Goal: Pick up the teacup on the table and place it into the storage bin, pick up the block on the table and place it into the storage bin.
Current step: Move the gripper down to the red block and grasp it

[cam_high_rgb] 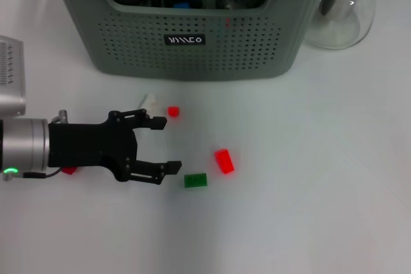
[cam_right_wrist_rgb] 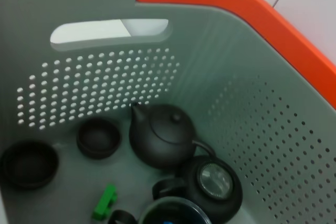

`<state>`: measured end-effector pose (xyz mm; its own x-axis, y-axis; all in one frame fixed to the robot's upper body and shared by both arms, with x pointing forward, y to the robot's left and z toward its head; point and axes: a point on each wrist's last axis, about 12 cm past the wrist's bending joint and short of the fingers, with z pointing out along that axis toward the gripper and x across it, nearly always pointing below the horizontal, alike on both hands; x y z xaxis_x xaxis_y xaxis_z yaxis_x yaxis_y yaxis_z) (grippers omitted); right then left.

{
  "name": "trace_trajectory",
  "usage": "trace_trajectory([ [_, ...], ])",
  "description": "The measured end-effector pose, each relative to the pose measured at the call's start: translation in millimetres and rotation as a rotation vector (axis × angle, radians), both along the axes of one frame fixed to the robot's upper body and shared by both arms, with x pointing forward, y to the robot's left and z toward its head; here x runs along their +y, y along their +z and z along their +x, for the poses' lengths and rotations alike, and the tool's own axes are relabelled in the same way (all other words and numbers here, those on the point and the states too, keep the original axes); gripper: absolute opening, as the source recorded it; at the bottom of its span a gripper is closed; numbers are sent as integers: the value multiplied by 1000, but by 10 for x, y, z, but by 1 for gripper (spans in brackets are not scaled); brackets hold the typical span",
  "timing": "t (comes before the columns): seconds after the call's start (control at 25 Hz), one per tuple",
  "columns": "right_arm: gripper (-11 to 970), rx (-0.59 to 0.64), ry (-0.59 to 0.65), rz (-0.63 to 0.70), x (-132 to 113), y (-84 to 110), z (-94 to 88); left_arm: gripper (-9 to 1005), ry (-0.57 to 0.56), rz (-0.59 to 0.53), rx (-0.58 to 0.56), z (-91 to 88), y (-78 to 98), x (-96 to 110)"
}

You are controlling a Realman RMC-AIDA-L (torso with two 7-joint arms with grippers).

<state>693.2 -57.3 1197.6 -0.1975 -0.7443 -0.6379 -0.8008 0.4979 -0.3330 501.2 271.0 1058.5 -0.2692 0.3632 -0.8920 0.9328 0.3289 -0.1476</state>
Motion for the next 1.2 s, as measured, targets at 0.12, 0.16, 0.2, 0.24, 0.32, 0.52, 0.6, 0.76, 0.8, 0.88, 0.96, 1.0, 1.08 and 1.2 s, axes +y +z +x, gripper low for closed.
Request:
trace_trajectory([
  [0.12,551,4,13,32,-14,85,-32,920,8,17,8,-23,-3,70],
  [0.16,635,0,21,56,-20,152,-50,920,7,19,12,-37,-4,92],
  [0.2,661,2,32,79,-29,208,-79,920,7,22,15,-47,-3,113],
  [0.24,687,2,42,105,-45,270,-107,920,2,24,17,-68,0,143],
  [0.32,739,-1,69,165,-108,430,-191,920,2,26,12,-100,9,198],
  [0.52,759,38,193,265,-340,762,-500,920,2,35,-4,-150,25,268],
  [0.6,758,71,272,269,-460,847,-676,919,1,35,-5,-152,26,269],
  [0.76,759,170,408,208,-683,814,-1016,919,2,35,-5,-153,25,267],
  [0.8,759,199,436,191,-720,778,-1081,919,3,35,-5,-152,24,266],
  [0.88,759,252,484,158,-782,691,-1188,919,5,37,-6,-149,21,265],
  [0.96,758,310,522,123,-812,577,-1271,919,5,36,-6,-149,21,265],
  [1.0,758,331,534,109,-817,534,-1296,919,5,36,-6,-149,21,265],
  [1.08,758,386,548,57,-805,390,-1337,919,6,36,-6,-149,21,264],
  [1.2,759,433,530,-26,-760,189,-1325,920,6,34,-6,-150,17,254],
])
